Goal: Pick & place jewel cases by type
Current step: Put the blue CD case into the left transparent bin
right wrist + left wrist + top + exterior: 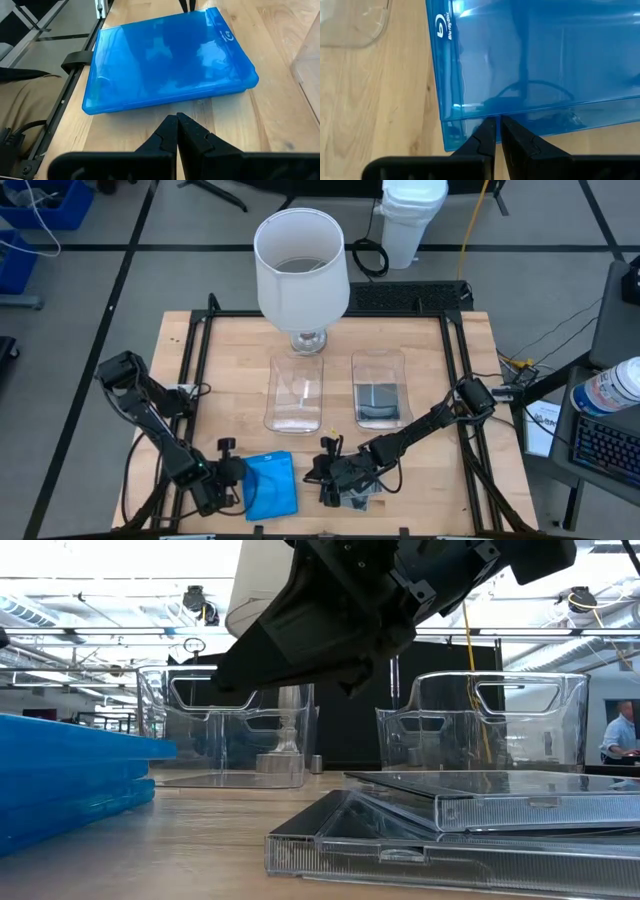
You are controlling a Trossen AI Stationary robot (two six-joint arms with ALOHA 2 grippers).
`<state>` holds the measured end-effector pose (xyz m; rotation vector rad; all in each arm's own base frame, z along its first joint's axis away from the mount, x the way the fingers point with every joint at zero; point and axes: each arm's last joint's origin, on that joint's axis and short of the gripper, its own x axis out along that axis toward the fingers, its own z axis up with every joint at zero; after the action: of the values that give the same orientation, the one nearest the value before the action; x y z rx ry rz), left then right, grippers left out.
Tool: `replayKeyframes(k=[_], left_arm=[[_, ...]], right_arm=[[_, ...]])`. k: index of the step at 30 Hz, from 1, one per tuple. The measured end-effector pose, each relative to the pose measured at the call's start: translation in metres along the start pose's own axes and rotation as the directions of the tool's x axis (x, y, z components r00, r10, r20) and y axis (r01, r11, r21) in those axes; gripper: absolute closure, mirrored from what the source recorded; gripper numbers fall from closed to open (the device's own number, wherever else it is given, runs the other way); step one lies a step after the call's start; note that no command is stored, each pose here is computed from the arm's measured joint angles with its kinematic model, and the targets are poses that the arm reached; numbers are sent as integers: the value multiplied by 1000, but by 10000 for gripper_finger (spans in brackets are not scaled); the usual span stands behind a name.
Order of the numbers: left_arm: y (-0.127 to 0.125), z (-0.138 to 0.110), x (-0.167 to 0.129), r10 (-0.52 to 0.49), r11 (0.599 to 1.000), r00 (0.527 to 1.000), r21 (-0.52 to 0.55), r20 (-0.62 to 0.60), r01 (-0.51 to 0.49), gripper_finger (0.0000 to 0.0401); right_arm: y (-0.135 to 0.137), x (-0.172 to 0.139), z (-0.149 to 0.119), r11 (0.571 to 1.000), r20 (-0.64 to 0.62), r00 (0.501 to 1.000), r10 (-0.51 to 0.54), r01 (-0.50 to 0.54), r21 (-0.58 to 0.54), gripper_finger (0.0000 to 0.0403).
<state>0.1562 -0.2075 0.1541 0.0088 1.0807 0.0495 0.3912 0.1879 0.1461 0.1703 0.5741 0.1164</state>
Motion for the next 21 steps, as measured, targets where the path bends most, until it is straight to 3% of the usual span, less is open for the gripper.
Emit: replayKeyframes(k=[21], left_arm=[[0, 8, 3, -25, 996, 999, 86, 30, 23, 366]], right_arm=[[-1, 0, -3, 999, -34, 999, -10, 11, 46, 403]])
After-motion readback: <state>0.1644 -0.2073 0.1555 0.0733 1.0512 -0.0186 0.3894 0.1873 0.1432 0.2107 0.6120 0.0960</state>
